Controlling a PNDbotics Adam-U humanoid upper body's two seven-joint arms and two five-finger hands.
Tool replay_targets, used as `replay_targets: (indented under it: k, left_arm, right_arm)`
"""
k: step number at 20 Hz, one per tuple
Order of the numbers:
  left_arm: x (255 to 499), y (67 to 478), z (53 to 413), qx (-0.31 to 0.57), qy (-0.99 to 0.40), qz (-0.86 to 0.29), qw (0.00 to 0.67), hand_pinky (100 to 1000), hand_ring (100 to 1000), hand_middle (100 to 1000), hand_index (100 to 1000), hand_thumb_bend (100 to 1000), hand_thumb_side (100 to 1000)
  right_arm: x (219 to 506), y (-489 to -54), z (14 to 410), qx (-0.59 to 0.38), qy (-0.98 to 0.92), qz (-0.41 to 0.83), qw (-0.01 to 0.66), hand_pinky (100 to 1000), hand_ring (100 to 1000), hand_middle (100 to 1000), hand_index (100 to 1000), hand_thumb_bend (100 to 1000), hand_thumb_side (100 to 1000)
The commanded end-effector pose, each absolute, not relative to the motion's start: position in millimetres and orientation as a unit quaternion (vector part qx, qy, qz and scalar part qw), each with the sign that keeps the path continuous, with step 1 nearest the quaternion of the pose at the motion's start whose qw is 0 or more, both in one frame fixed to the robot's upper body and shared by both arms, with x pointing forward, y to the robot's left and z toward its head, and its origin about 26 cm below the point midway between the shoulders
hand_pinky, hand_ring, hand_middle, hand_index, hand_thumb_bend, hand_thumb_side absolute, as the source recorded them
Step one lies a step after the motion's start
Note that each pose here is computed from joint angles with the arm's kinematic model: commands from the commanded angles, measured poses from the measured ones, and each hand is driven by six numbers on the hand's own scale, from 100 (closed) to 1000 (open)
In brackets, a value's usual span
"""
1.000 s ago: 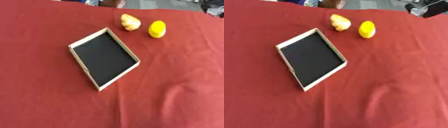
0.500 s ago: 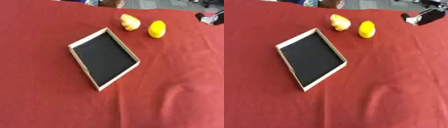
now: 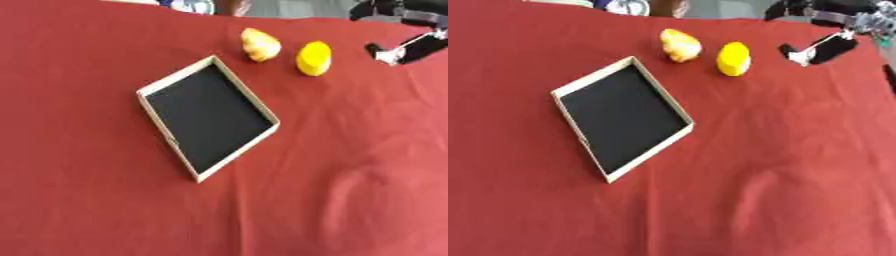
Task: Pick up objects on the table and place them in the box.
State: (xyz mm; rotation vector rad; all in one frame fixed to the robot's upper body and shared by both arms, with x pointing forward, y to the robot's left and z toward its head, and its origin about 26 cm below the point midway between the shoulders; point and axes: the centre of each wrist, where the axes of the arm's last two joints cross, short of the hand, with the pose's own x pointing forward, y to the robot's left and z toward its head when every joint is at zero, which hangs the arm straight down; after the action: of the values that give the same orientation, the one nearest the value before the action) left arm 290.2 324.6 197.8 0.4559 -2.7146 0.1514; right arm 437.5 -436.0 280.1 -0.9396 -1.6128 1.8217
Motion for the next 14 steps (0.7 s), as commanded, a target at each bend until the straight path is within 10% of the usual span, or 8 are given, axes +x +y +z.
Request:
replay_targets:
  k: [1, 14]
  left_arm:
    - [288, 323, 205, 0.156, -0.970, 0.048, 0.179, 846, 709, 815, 903, 126, 660]
    - [290, 321, 207, 0.150, -0.972, 0.048, 0.176, 847, 713, 811, 902, 120, 667]
  right_arm:
    - [441, -439, 285, -0.356, -0.576, 0.691, 0.253, 934, 972, 927, 944, 100, 362]
    - [453, -435, 261, -0.390, -0.563, 0.674, 0.275, 933, 971, 921, 964, 100, 324]
